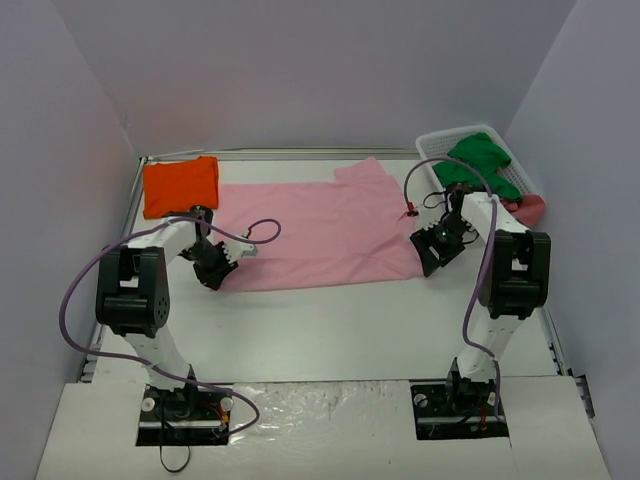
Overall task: Fold and stack the t-shirts
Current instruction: Fold the flattened tshirt in 1/3 of the way, then grap the side of the flattened tshirt furthest away from the robot with both arms
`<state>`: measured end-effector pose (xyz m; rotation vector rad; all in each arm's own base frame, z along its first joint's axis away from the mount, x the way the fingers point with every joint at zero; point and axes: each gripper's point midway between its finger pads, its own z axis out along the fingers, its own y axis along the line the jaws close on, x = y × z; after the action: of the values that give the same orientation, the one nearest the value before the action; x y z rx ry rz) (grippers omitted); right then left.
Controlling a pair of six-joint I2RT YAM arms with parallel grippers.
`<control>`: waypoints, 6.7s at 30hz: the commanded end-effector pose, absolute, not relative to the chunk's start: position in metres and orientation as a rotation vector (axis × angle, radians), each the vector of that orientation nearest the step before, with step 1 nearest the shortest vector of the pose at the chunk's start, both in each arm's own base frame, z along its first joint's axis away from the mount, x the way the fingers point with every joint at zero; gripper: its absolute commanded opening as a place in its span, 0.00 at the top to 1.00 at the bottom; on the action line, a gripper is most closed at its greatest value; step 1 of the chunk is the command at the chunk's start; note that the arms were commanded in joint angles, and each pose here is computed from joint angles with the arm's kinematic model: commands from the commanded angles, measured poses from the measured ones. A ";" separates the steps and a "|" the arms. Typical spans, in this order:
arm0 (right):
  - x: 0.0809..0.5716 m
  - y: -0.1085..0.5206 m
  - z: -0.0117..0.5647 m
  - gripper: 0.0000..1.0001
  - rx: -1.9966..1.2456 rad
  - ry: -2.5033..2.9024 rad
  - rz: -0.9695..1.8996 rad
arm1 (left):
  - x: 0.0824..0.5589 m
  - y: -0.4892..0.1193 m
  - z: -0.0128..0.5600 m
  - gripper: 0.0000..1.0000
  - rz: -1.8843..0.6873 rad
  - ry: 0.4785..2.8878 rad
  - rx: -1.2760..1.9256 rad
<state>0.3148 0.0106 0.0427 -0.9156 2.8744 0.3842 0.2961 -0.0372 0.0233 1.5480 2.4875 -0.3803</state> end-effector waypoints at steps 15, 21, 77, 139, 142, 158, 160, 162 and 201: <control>0.310 0.033 0.020 0.79 -0.990 2.911 0.564 | 0.274 -0.038 0.004 0.87 -0.474 2.553 1.567; 0.301 0.028 0.017 1.00 -0.996 2.937 0.543 | 0.267 -0.036 0.000 0.98 -0.478 2.558 1.590; 0.176 0.011 0.042 0.99 -1.222 3.103 0.641 | 0.155 -0.043 0.083 0.98 -0.963 2.455 1.891; 0.381 0.094 0.081 0.00 -0.875 2.495 0.441 | 0.442 -0.015 0.147 0.06 -1.040 2.210 0.133; 0.377 0.096 0.074 0.00 -0.902 2.520 0.471 | 0.450 -0.016 0.129 0.06 -1.096 2.222 0.140; 0.361 0.093 0.039 0.00 -0.970 2.634 0.552 | 0.492 -0.005 0.076 0.06 -1.008 2.227 0.219; 0.360 0.092 0.037 0.00 -0.966 2.647 0.547 | 0.495 -0.007 0.076 0.06 -1.025 2.222 0.226; 0.360 0.091 0.033 0.00 -0.966 2.660 0.543 | 0.498 -0.011 0.075 0.06 -1.045 2.224 0.245; 0.348 0.080 0.011 0.00 -0.988 2.743 0.519 | 0.490 -0.026 0.062 0.69 -0.895 2.363 0.549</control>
<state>0.3614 0.0877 0.0207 -0.9729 2.6635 0.5176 0.4817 -0.0332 0.0459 0.5160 2.3844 -0.9482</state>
